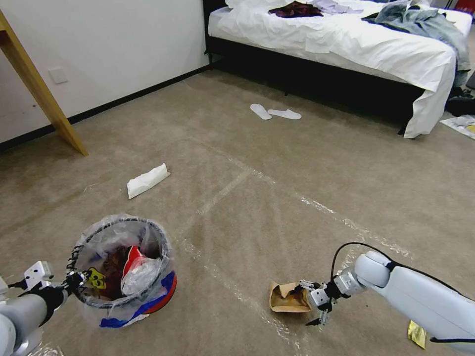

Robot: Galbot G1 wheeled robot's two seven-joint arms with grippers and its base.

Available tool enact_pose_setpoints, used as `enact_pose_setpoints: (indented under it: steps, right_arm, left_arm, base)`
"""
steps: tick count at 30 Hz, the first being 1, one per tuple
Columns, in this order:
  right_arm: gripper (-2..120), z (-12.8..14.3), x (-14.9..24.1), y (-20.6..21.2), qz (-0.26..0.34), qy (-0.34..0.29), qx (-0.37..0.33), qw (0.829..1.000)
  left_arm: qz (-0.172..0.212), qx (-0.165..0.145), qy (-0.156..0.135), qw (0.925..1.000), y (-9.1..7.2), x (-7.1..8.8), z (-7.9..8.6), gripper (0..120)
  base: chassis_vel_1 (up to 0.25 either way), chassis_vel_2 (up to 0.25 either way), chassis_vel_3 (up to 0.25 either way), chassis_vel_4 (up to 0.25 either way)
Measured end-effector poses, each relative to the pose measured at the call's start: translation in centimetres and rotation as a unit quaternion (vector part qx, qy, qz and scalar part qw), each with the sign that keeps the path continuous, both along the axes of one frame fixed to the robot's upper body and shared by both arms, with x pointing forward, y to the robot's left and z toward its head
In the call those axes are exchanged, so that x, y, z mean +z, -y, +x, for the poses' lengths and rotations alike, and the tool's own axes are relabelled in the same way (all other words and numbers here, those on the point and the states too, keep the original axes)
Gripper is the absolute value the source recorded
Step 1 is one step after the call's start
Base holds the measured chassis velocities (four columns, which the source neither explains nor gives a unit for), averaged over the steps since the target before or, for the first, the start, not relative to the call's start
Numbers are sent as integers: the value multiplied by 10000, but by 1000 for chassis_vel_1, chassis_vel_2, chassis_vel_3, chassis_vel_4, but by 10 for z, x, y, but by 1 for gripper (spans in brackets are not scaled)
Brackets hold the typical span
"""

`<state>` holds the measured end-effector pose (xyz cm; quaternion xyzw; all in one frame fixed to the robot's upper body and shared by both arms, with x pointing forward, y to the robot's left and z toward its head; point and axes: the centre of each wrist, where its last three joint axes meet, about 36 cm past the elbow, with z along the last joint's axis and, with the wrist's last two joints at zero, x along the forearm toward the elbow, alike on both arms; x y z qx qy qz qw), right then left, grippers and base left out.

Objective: Pick up the trash bin and place the garbage on the floor into it.

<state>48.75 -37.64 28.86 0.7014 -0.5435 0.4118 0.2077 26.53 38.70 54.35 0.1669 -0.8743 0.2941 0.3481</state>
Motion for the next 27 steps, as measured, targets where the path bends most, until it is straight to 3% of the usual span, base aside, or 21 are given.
enact_pose_setpoints:
  steps: [13,27]
  right_arm:
    - [100,-4,-21,-15,-46,649,-285,9975]
    - [100,-2,-35,-24,-209,908,-260,9953]
  left_arm:
    - [-21,-10,-9,10000,1,-1,0,1]
    - [-9,-18,8,10000,2,-1,0,1]
  base:
    - [0,0,0,0]
    - [0,0,0,0]
